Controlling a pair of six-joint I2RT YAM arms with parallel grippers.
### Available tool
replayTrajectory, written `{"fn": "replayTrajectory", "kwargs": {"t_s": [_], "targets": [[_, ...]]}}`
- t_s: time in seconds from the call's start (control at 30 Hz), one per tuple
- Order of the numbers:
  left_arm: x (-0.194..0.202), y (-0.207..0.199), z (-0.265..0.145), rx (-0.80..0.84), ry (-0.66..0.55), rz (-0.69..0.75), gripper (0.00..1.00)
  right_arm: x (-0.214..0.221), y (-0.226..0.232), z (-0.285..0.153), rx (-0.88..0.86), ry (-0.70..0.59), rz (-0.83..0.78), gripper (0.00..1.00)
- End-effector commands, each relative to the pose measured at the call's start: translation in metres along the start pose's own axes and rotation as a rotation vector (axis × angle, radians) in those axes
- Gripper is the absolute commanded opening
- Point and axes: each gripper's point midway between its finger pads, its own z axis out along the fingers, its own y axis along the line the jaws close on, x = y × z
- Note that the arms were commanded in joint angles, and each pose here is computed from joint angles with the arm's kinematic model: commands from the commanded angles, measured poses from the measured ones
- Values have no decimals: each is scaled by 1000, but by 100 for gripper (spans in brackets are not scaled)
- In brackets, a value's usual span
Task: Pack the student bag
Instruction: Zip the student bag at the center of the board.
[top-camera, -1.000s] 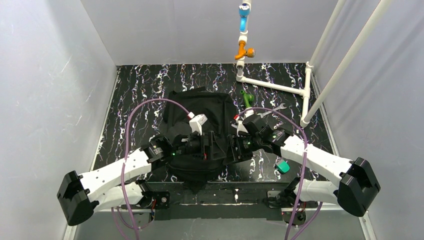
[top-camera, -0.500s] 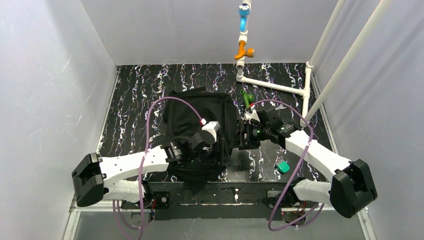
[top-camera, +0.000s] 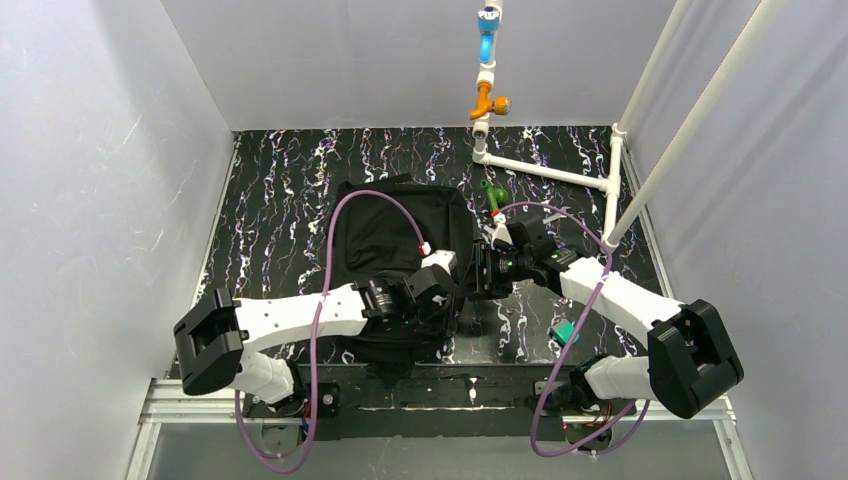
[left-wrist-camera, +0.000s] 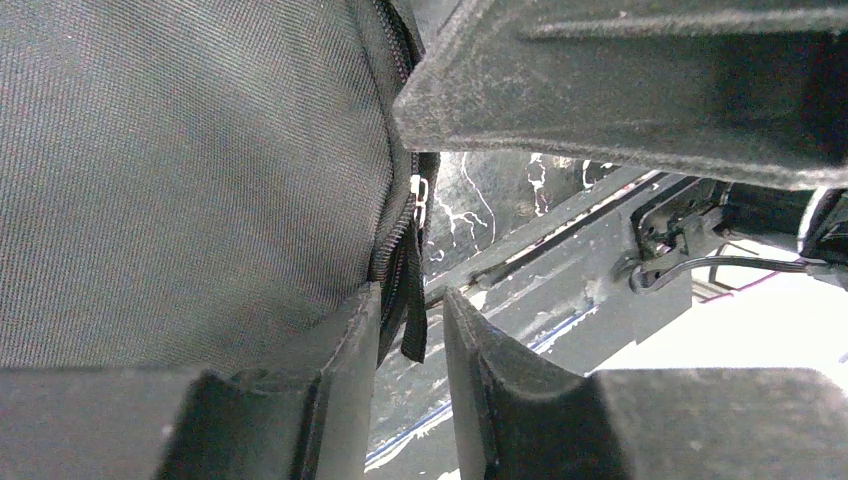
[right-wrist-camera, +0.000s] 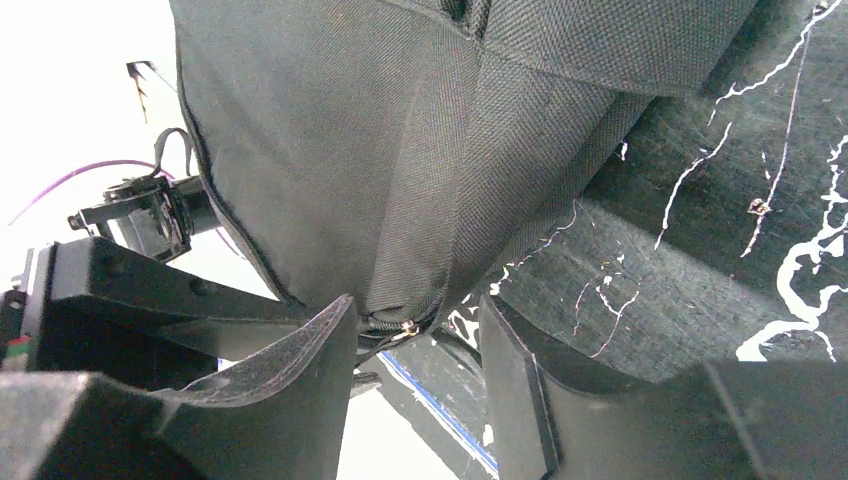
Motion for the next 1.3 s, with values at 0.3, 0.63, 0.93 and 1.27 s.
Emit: {"fn": "replayTrajectory", "kwargs": {"t_s": [0.3, 0.63, 0.93, 1.27], "targets": [[2, 0, -1, -106, 27, 92, 11, 1, 4, 1, -36, -8, -26, 54], [-2, -20, -18, -4, 15, 50, 0, 13, 5, 14, -15, -12, -26, 55], [1, -7, -35, -47, 18, -9, 0, -36, -17, 33, 131, -187, -81, 1], [46, 71, -73, -238, 76, -43, 0, -135, -26, 55, 255, -250, -275, 1]]}}
